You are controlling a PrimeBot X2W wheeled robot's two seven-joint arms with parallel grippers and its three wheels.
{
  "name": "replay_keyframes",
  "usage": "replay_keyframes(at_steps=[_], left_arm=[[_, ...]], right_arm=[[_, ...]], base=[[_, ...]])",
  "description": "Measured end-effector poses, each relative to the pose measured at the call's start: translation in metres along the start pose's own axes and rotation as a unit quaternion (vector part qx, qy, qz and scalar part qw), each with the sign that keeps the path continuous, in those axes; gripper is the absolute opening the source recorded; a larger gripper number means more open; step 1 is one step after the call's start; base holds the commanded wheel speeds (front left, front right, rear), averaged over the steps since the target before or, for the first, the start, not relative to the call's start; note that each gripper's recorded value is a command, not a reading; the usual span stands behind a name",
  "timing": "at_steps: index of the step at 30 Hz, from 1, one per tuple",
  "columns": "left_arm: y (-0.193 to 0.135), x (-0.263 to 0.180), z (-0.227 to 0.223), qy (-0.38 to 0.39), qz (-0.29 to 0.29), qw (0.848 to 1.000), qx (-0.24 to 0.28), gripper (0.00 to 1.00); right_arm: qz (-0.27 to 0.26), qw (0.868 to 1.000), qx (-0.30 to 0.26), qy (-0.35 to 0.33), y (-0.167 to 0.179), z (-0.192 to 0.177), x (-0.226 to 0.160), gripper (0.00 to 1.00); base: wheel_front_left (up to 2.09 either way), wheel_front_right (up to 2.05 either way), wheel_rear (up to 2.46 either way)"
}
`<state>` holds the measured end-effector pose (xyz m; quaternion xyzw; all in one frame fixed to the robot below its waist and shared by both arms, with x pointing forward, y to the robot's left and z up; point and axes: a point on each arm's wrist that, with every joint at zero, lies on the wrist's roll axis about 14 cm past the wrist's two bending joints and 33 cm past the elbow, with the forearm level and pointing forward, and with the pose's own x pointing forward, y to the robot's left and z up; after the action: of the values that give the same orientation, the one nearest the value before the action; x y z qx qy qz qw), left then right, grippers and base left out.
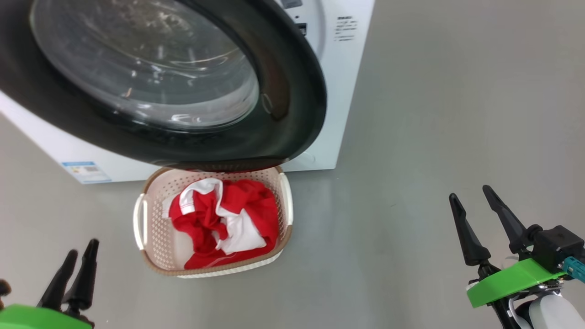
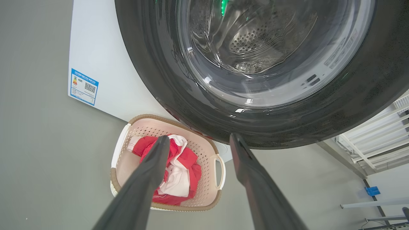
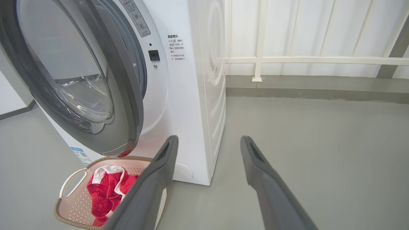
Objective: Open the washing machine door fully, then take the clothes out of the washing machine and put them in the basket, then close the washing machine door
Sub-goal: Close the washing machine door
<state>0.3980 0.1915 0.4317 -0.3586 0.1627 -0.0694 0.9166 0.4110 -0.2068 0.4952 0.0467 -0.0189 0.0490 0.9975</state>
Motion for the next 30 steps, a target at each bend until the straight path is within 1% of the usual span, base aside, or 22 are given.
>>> replay_keyframes(at_steps=[7, 11, 19, 25, 30], left_arm=[[0.014, 0.003, -0.005, -0.006, 0.015, 0.996, 0.083, 1.0], [0.007, 0.009, 0.014, -0.05, 0.012, 0.991, 0.126, 1.0], [-0.006, 0.006, 0.019, -0.086, 0.01, 0.973, 0.214, 1.0], [-0.016, 0.001, 0.027, -0.117, 0.014, 0.958, 0.261, 1.0], [-0.019, -0.005, 0.026, -0.124, 0.019, 0.951, 0.283, 1.0]], right_arm=[[-0.025, 1.0, -0.004, -0.005, -0.015, 0.006, -0.016, 1.0], [-0.039, 0.999, -0.005, -0.001, -0.023, 0.005, -0.028, 1.0], [-0.059, 0.998, -0.009, -0.013, -0.035, 0.015, -0.037, 1.0], [-0.063, 0.998, -0.009, -0.016, -0.037, 0.017, -0.041, 1.0], [-0.066, 0.998, -0.006, -0.014, -0.038, 0.016, -0.046, 1.0]], base=[[0.0, 0.0, 0.0], [0.0, 0.0, 0.0], [0.0, 0.0, 0.0], [0.0, 0.0, 0.0], [0.0, 0.0, 0.0]])
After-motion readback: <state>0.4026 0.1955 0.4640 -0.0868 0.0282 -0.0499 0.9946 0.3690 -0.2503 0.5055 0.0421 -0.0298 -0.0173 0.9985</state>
